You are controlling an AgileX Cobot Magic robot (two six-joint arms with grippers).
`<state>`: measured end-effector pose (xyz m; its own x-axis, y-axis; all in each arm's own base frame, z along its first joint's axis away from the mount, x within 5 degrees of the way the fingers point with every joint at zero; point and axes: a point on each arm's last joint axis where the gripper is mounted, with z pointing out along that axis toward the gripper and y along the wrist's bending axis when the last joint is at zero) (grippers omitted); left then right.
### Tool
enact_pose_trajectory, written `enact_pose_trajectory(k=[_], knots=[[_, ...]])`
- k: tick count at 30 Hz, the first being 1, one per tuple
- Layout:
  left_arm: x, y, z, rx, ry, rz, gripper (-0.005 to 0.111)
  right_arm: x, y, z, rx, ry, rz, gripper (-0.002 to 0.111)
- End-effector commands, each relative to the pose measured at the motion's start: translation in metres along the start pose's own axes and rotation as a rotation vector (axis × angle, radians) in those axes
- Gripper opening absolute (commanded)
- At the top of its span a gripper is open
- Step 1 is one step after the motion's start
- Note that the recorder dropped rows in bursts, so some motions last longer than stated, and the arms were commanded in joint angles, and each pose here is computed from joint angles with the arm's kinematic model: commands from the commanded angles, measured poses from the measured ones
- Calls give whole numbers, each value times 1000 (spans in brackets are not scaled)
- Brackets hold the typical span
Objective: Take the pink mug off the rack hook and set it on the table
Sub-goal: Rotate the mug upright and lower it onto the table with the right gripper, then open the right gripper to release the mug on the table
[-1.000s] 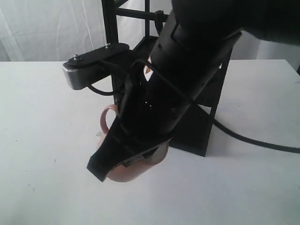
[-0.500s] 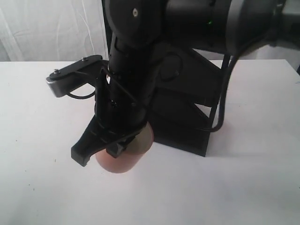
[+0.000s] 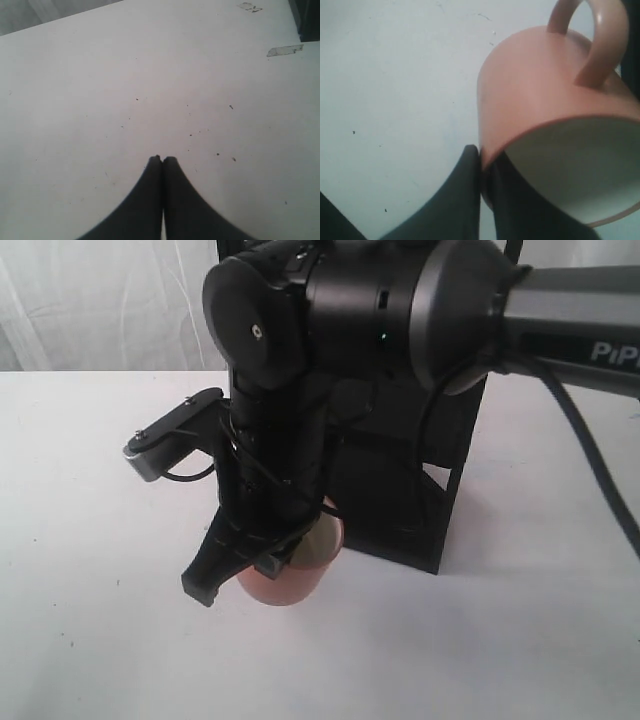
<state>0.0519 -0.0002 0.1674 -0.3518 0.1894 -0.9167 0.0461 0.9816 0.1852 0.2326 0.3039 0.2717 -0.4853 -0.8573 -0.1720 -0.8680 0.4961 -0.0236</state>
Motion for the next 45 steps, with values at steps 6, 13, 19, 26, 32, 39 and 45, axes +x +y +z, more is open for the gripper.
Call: enact_pose_trajectory(k=[6,13,19,26,32,39,45], knots=[[1,-1,0,8,-3,-6,0,-6,-4,26,17,62,-4,0],[1,-1,0,8,-3,-6,0,-7,-4,37,13,89,-4,0],[1,-1,0,8,-3,-6,0,-9,-3,56,-3,135,0,0],[1,-1,0,8,-3,-6,0,-9,-3,62,-5,148,-1,1],[1,-1,0,8,-3,-6,0,-9,-3,62,-12,148,2,22],[1,-1,0,8,-3,-6,0,-9,-4,62,4,150,-5,28],[1,-1,0,8,-3,-6,0,-9,-5,62,11,151,-6,41]])
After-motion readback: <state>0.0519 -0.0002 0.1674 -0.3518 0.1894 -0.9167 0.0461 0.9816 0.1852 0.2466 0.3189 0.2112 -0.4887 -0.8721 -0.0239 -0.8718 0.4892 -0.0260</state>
